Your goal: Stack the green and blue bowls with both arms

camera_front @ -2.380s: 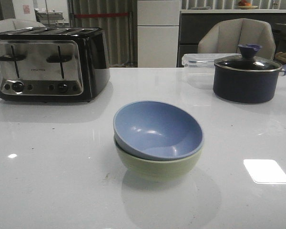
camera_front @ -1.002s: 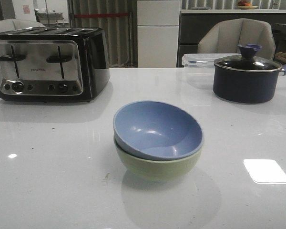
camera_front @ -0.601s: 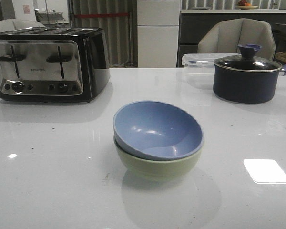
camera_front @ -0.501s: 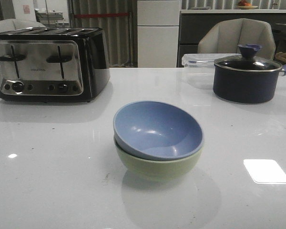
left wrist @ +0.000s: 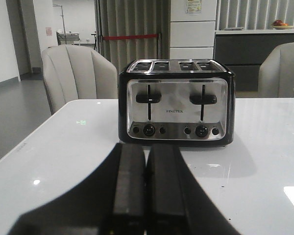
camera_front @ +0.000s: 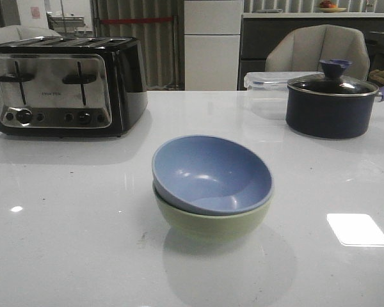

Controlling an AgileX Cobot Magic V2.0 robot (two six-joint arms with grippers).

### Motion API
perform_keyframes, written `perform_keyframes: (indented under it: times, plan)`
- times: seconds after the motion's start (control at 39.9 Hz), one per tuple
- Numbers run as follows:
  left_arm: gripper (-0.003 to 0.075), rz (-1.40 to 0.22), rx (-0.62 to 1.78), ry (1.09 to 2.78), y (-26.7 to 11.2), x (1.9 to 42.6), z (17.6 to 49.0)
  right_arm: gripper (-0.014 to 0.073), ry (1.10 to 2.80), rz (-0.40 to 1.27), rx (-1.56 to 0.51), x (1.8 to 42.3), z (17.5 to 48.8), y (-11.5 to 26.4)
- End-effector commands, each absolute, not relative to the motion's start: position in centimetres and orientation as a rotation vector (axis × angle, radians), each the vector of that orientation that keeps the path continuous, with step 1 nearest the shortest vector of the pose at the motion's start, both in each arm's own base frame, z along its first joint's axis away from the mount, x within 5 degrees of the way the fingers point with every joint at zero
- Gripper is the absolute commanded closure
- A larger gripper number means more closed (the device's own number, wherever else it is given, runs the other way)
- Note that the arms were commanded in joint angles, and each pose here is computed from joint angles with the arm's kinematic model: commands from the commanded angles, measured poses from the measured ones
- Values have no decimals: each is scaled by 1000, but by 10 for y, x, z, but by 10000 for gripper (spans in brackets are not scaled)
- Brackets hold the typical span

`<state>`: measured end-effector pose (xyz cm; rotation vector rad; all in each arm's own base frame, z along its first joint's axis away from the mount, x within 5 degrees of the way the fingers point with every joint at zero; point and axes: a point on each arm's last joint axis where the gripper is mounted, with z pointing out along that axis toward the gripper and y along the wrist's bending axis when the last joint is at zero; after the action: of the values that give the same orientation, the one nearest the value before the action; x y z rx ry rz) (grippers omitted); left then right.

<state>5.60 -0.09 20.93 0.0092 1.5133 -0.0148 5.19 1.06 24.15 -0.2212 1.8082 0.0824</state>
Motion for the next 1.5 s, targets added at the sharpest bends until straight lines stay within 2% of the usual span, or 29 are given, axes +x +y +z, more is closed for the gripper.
perform_keyframes:
  times: [0.0,0.33,0.68,0.9,1.48]
  plan:
    - [621,-22,2,1412,-1,54,216,585,1620,18,-147,50,244,6]
    - [621,-22,2,1412,-1,54,216,585,1532,-22,-90,55,201,3]
    - [621,-22,2,1412,-1,54,216,585,1483,-21,-81,55,206,2]
    - [621,-22,2,1412,-1,54,216,585,1437,73,6,54,211,2]
    - [621,-22,2,1412,-1,54,216,585,1415,43,36,54,213,0]
